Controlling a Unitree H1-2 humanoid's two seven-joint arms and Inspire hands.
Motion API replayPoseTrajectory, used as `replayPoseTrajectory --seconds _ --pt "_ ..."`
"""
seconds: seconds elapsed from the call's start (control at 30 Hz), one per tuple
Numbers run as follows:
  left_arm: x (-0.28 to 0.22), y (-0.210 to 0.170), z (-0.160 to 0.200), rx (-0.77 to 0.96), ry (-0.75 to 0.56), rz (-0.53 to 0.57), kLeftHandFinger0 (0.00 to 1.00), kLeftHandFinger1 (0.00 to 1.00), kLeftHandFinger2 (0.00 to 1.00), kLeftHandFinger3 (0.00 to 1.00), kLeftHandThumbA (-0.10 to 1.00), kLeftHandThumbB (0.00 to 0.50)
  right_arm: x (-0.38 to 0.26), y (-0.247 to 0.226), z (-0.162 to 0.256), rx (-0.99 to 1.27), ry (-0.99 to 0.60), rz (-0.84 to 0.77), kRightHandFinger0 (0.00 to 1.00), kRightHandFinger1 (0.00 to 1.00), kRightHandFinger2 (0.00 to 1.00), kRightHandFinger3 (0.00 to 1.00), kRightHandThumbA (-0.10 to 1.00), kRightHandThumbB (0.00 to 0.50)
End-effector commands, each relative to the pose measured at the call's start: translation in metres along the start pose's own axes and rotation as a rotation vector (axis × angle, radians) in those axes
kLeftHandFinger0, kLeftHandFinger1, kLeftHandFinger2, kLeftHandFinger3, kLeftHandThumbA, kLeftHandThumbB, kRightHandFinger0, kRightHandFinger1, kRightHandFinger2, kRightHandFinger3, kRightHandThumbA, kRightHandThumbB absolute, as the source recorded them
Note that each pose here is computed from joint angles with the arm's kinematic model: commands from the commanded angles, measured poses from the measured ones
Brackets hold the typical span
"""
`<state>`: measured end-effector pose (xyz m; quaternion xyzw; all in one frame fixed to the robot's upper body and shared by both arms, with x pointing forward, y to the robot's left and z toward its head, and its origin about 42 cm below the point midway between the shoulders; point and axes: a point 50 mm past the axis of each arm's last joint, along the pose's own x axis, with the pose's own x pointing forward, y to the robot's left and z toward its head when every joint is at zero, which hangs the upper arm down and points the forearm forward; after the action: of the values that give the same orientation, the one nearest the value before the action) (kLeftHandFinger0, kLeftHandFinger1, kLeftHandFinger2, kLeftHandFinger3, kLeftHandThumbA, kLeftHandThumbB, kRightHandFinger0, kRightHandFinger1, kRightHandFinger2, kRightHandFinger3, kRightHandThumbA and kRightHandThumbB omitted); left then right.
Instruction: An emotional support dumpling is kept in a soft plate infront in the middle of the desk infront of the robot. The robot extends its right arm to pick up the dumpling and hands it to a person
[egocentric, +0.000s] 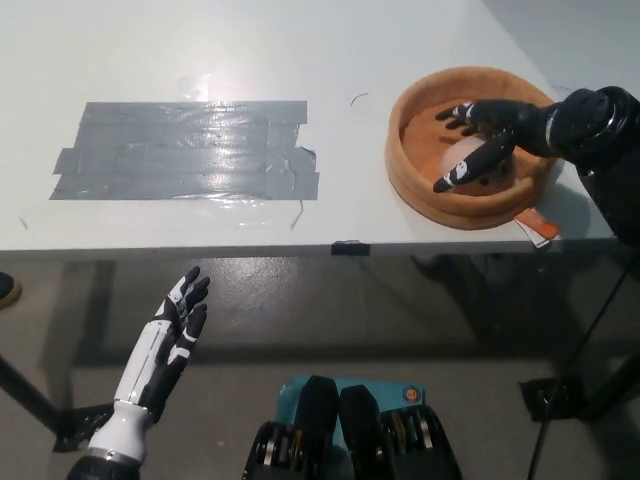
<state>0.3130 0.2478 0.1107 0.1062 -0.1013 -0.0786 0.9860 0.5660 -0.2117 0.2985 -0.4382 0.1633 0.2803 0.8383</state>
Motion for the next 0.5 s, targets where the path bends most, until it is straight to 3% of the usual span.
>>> replayPoseTrajectory --seconds 0.0,0.13,0.2,0.47 --pt "0.006 0.008 0.013 0.03 -0.066 -0.017 1.0 1.0 1.0 1.0 0.88 0.361 -0.016 -0.033 0.024 -0.124 -0.01 0.003 1.0 1.0 1.0 1.0 1.0 0.425" --pt "0.007 0.008 0.013 0.025 -0.067 -0.014 1.0 1.0 1.0 1.0 0.88 0.357 -0.018 -0.037 0.025 -0.186 0.029 0.007 1.0 1.0 1.0 1.0 1.0 0.404" --pt "0.007 0.008 0.013 0.025 -0.065 -0.015 1.0 1.0 1.0 1.0 0.88 0.359 -0.02 -0.042 0.028 -0.199 0.035 -0.009 1.0 1.0 1.0 1.0 1.0 0.368" --pt "0.009 0.008 0.014 0.027 -0.067 -0.017 1.0 1.0 1.0 1.0 0.87 0.359 -0.028 -0.059 0.038 -0.164 0.004 -0.052 1.0 1.0 1.0 1.0 1.0 0.375"
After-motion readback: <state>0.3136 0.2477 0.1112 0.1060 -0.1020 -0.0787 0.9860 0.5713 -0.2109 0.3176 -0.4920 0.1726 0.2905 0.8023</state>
